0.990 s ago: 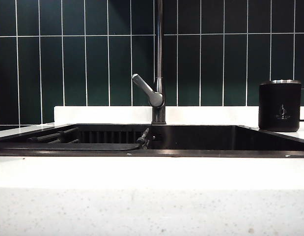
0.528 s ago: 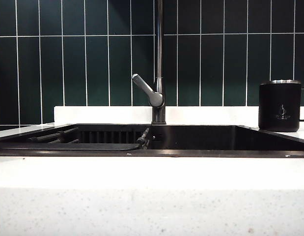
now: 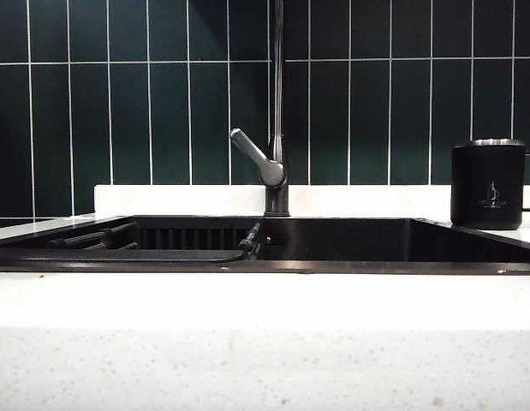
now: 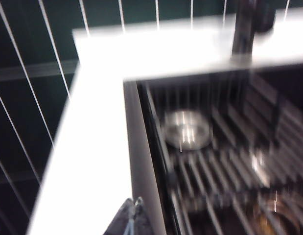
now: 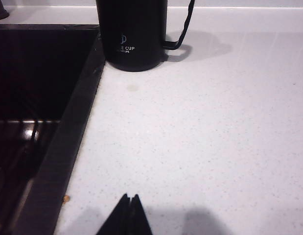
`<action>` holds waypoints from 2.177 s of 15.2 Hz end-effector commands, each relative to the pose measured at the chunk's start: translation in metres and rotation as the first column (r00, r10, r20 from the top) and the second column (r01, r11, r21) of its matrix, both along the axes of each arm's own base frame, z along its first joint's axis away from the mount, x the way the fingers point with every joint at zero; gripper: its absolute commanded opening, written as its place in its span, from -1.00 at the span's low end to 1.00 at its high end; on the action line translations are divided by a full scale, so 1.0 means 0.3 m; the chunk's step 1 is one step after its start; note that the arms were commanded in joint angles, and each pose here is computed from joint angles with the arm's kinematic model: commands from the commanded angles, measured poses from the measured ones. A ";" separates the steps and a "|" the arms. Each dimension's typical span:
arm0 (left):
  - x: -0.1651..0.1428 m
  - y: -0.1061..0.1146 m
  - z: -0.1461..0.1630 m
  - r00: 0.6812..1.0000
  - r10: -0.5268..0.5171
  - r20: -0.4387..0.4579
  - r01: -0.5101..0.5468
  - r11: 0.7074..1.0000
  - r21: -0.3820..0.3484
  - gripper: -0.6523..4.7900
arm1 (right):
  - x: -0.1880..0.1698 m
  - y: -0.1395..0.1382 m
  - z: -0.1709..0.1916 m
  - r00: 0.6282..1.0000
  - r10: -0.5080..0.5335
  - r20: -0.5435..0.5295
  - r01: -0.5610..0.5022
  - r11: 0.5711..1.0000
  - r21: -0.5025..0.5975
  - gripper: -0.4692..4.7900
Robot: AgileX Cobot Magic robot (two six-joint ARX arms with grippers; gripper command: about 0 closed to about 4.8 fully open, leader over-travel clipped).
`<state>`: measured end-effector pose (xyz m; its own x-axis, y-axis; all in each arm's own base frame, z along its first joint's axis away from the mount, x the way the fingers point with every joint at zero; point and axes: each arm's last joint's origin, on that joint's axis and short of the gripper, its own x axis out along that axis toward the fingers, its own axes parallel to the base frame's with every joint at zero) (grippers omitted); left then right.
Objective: Pick up the mug next to the sink, go to the faucet to get some water, pour the water into the sink, and finally put the mug back to its place.
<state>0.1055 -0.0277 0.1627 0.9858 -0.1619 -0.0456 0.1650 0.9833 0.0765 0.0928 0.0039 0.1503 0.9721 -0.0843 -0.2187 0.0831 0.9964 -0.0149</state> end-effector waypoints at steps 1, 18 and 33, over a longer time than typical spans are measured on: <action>-0.024 0.007 0.009 0.999 -0.006 0.034 0.006 1.000 -0.010 -0.78 | -0.001 0.000 0.003 1.000 -0.001 0.003 0.001 1.000 -0.003 -0.84; -0.033 0.032 0.017 0.989 -0.130 0.067 0.131 0.991 -0.017 -0.78 | -0.001 0.000 0.003 1.000 -0.001 0.003 0.001 1.000 -0.003 -0.84; -0.033 0.032 0.017 0.989 -0.130 0.067 0.132 0.991 -0.017 -0.78 | -0.001 0.000 0.003 1.000 -0.001 0.003 0.001 1.000 -0.003 -0.84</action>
<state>0.0959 -0.0181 0.1659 0.9580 -0.2866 0.0111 0.2851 0.9558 0.0716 0.0928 0.0039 0.1503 0.9721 -0.0843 -0.2187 0.0831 0.9964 -0.0149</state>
